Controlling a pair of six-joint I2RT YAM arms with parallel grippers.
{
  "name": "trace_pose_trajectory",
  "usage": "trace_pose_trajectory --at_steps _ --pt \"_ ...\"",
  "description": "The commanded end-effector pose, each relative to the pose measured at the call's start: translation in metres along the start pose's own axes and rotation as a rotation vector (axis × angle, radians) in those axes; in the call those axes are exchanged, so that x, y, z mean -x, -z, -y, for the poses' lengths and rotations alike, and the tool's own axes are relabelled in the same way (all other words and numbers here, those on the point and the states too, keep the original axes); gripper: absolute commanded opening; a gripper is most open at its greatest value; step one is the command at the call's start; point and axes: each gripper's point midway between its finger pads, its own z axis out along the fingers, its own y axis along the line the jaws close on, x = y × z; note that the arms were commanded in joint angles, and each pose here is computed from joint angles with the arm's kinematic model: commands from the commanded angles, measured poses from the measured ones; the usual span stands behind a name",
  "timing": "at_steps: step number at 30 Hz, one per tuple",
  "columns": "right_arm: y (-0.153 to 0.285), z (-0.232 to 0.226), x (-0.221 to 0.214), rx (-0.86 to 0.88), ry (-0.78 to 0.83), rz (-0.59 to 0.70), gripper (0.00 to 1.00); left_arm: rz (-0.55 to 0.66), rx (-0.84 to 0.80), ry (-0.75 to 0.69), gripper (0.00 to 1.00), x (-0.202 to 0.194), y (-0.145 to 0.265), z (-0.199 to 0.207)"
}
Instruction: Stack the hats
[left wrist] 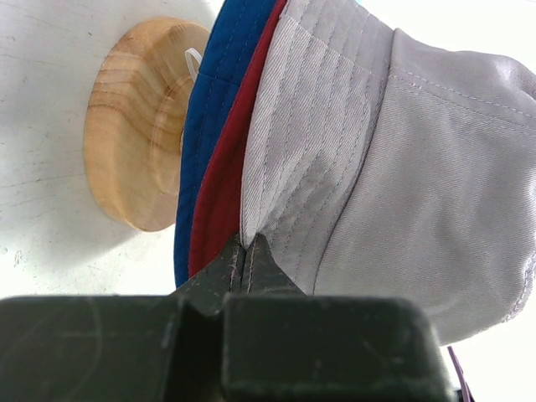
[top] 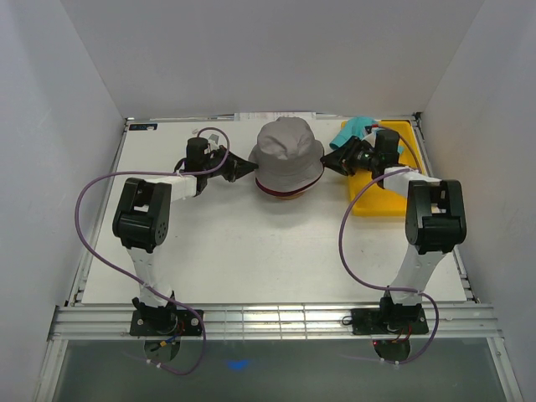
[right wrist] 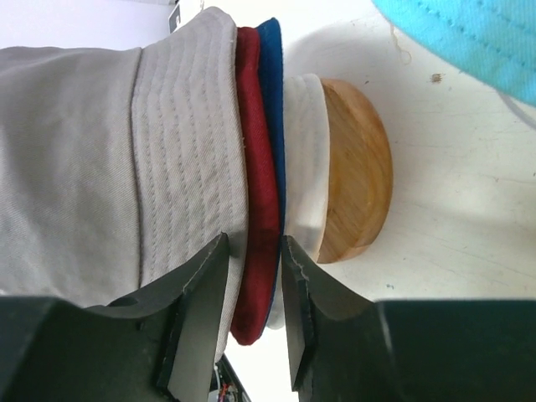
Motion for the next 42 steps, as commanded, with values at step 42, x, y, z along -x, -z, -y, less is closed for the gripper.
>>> trace_pose_trajectory --at_steps 42 --pt "0.038 -0.040 -0.042 0.054 -0.001 0.081 0.59 0.045 0.029 -0.006 0.00 0.010 0.010 -0.002"
